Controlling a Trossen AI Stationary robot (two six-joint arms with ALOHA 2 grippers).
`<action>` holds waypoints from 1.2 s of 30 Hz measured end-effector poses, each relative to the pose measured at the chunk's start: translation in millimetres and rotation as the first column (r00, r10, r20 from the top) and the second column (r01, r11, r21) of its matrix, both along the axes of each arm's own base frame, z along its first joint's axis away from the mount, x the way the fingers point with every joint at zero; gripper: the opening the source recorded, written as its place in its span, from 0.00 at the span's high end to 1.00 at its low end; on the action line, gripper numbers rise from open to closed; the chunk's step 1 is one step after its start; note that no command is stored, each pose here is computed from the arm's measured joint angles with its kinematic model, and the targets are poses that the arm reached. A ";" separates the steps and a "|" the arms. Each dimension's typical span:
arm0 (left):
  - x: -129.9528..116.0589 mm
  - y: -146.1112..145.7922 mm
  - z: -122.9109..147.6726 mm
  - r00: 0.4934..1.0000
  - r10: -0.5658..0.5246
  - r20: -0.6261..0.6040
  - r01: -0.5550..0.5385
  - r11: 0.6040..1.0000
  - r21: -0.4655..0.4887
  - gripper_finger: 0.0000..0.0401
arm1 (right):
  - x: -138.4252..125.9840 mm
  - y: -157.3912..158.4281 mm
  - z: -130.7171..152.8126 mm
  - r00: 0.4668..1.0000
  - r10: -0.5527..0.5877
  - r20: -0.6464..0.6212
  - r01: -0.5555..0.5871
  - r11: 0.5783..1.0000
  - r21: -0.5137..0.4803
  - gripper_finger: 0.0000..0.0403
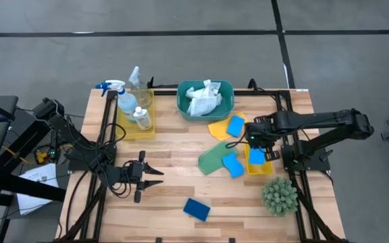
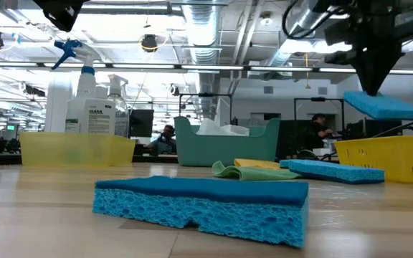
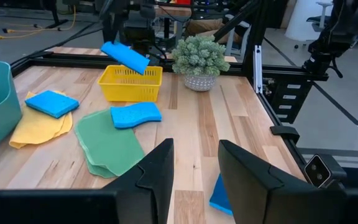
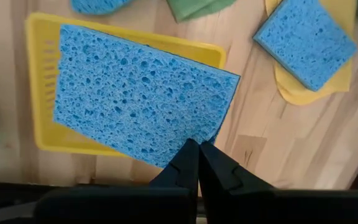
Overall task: Pick & Place Kitchen Items
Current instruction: Put the blue sponge into the right yellow bin
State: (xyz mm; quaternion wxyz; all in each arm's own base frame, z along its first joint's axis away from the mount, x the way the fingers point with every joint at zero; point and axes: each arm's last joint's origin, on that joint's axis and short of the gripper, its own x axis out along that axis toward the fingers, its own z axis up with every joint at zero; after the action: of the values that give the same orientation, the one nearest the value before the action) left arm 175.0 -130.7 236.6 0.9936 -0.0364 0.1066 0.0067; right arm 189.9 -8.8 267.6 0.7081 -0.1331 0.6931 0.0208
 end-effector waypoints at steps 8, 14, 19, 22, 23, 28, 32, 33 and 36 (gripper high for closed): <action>-0.1 0.1 -0.6 1.000 -0.001 -0.005 0.001 1.000 0.001 0.70 | 0.5 -1.1 -13.2 0.998 0.023 -0.065 -0.026 0.999 -0.034 1.00; -0.2 0.0 -0.9 1.000 -0.002 -0.008 0.002 1.000 0.001 0.70 | -6.1 3.4 -28.5 0.994 0.025 -0.104 -0.031 0.998 -0.052 1.00; -0.1 0.1 -0.9 1.000 -0.002 -0.008 0.002 1.000 0.001 0.70 | -8.6 2.0 -46.3 0.994 0.029 -0.109 -0.035 0.998 -0.050 1.00; -0.1 0.0 -0.5 1.000 -0.001 -0.005 0.001 1.000 -0.005 0.70 | -7.0 0.3 -52.3 0.996 0.021 -0.083 -0.026 0.998 -0.053 1.00; -0.1 0.0 -0.5 1.000 -0.001 -0.004 0.001 1.000 -0.004 0.70 | -7.4 -0.3 -53.2 0.996 0.021 -0.086 -0.025 0.998 -0.053 1.00; 0.0 0.0 -0.3 1.000 -0.001 -0.002 0.001 1.000 -0.006 0.70 | -6.4 -4.1 -53.5 0.997 0.008 -0.074 -0.012 0.999 -0.050 1.00; 0.0 0.0 -0.2 1.000 0.000 -0.002 0.000 1.000 -0.005 0.70 | -5.7 -4.3 -54.0 0.998 0.005 -0.070 -0.006 1.000 -0.026 1.00; 0.0 0.0 -0.2 1.000 -0.001 -0.002 0.001 1.000 -0.005 0.70 | -5.4 -4.0 -54.1 0.998 0.005 -0.067 -0.007 1.000 -0.021 1.00; 0.0 0.0 -0.2 1.000 0.002 -0.002 -0.002 1.000 -0.005 0.70 | -5.6 -3.5 -54.1 0.998 0.006 -0.068 -0.007 1.000 -0.009 1.00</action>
State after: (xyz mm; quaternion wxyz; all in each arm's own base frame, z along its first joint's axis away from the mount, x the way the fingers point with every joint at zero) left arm 175.0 -130.7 236.4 0.9934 -0.0388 0.1074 0.0074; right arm 184.4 -12.3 213.5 0.6834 -0.1379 0.7165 0.0246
